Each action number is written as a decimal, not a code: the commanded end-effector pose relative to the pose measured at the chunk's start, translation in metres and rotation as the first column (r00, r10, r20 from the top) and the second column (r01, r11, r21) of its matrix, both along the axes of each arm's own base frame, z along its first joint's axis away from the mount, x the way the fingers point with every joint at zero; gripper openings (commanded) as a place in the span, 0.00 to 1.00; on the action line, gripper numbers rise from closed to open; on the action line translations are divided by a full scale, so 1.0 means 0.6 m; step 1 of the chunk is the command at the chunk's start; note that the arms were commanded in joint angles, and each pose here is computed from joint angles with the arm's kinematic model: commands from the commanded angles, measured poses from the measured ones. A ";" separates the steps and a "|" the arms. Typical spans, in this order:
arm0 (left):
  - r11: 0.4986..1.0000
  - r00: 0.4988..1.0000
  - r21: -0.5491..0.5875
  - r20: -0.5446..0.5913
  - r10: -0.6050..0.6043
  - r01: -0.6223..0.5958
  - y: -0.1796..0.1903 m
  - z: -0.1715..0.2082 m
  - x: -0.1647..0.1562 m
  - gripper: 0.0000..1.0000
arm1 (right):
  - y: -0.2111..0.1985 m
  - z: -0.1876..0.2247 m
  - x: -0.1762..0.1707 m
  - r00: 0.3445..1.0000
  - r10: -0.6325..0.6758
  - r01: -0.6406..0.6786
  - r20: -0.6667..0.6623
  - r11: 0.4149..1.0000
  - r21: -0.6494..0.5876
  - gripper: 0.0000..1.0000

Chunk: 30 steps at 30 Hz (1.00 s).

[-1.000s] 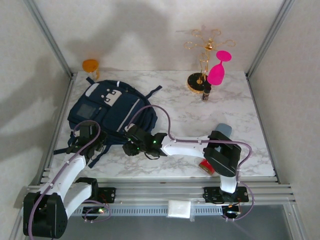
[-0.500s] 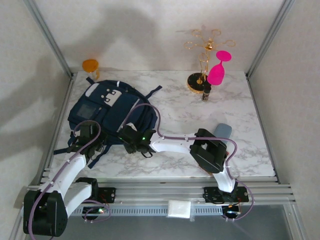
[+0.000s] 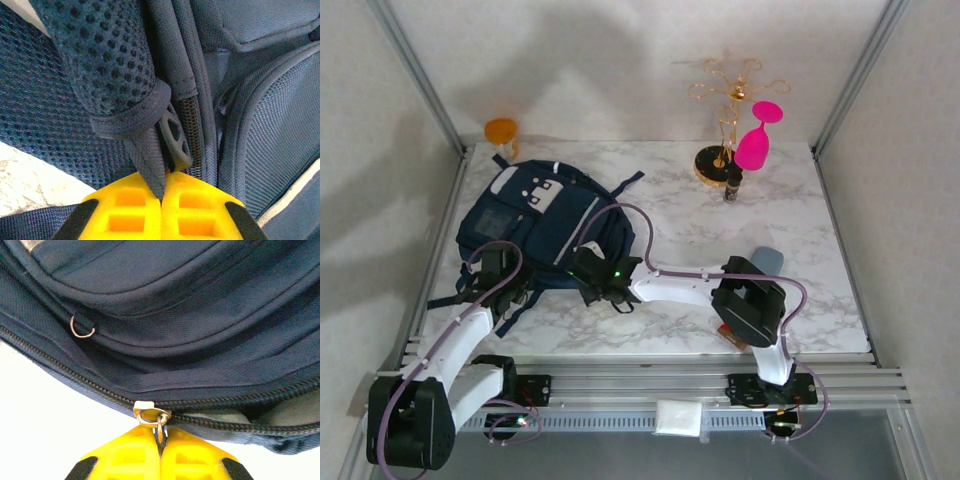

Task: Pack the student bag

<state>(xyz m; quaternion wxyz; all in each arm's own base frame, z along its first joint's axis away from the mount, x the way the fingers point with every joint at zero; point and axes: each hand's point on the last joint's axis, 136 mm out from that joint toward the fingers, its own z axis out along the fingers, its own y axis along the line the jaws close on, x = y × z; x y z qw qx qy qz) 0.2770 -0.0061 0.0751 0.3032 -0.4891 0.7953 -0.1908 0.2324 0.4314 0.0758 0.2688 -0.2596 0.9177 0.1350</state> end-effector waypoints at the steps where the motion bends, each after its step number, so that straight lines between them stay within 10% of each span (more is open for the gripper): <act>1: 0.984 0.995 0.142 0.011 0.102 -0.103 0.066 0.024 0.015 0.00 | -0.096 -0.002 0.022 0.996 -0.081 0.081 -0.039 0.997 -0.011 0.00; 12: 0.991 0.999 0.130 0.051 -0.006 -0.001 0.049 0.055 0.049 0.00 | -0.040 0.031 -0.007 0.992 0.112 -0.098 -0.063 0.977 0.188 0.00; 17: 0.997 0.993 0.038 0.084 -0.077 0.074 -0.014 0.073 0.019 0.67 | -0.027 0.038 -0.009 0.990 0.134 -0.121 -0.044 0.969 0.214 0.00; 30: 0.939 0.986 -0.340 0.167 0.001 0.057 -0.195 0.059 -0.030 0.78 | -0.024 0.026 -0.022 0.986 0.161 -0.143 -0.051 0.955 0.258 0.00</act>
